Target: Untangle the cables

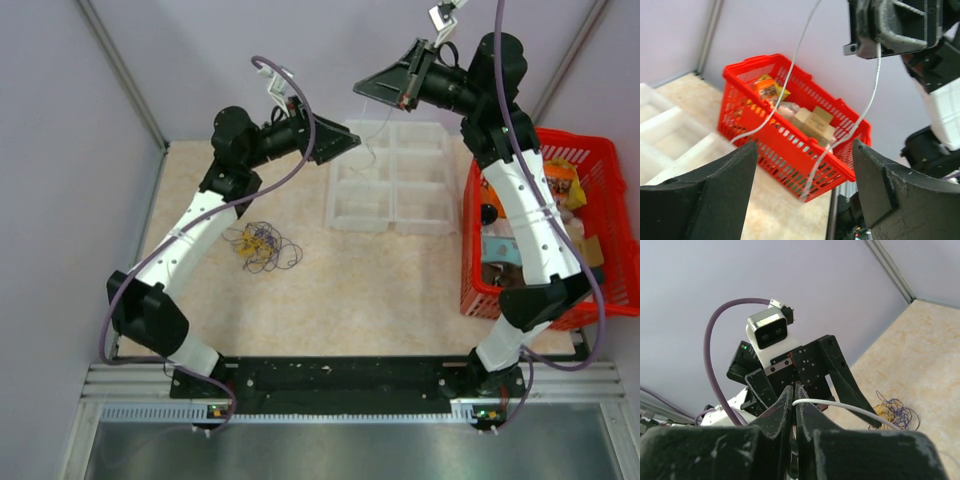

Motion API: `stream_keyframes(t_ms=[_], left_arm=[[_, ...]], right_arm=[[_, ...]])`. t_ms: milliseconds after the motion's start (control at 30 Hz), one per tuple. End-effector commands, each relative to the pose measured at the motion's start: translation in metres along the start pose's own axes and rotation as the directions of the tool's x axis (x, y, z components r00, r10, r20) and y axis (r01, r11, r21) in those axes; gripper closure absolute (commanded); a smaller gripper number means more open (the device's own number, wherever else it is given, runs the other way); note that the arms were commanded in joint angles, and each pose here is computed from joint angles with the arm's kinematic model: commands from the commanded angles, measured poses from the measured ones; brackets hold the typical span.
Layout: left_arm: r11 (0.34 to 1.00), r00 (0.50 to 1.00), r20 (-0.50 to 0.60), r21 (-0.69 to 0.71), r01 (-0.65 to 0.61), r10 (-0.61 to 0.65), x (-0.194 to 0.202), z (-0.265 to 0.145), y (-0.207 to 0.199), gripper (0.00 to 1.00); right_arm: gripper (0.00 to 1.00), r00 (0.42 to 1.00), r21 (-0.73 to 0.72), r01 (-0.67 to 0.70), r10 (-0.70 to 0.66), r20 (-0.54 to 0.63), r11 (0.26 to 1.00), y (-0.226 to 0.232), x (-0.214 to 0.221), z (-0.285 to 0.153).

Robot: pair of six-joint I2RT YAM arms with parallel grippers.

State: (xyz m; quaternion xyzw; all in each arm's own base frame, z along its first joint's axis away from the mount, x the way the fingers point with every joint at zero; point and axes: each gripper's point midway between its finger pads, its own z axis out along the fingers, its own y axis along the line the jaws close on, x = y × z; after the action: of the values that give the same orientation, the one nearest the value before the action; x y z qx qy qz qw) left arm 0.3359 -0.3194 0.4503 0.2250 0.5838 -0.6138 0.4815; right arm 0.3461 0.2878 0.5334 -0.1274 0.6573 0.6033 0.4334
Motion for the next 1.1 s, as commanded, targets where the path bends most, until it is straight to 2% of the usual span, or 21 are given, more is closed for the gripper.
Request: stream_keyframes(t_ms=[0, 167, 367, 467, 733, 867, 1067], left_arm=[[0.978, 0.984, 0.043, -0.126, -0.169, 0.175, -0.023, -0.016, -0.006, 0.18], [0.944, 0.962, 0.056, -0.213, -0.251, 0.268, -0.036, -0.022, 0.001, 0.18], [0.954, 0.955, 0.011, -0.063, -0.294, 0.296, -0.022, 0.008, -0.024, 0.19], [0.959, 0.959, 0.013, -0.020, -0.284, 0.284, -0.014, 0.014, -0.034, 0.23], [0.964, 0.963, 0.032, -0.007, -0.267, 0.267, -0.014, 0.017, -0.039, 0.26], [0.964, 0.964, 0.020, -0.022, -0.266, 0.267, -0.010, 0.019, -0.032, 0.19], [0.964, 0.964, 0.019, 0.026, -0.264, 0.264, -0.005, 0.041, -0.034, 0.19]], right_arm=[[1.00, 0.998, -0.069, 0.064, -0.063, 0.022, 0.996, 0.038, -0.006, -0.021], [1.00, 0.997, -0.070, 0.069, -0.067, 0.028, 0.995, 0.041, -0.008, -0.023], [1.00, 0.998, -0.071, 0.047, -0.045, 0.032, 0.996, 0.040, -0.010, -0.019], [1.00, 0.999, -0.064, 0.037, -0.035, 0.035, 0.997, 0.038, -0.011, -0.018], [1.00, 0.999, -0.061, 0.036, -0.034, 0.038, 0.998, 0.040, -0.011, -0.021], [1.00, 0.999, -0.082, 0.033, -0.031, 0.032, 0.996, 0.046, -0.010, -0.024], [1.00, 0.999, -0.137, -0.008, 0.014, 0.042, 0.991, 0.059, -0.013, -0.025]])
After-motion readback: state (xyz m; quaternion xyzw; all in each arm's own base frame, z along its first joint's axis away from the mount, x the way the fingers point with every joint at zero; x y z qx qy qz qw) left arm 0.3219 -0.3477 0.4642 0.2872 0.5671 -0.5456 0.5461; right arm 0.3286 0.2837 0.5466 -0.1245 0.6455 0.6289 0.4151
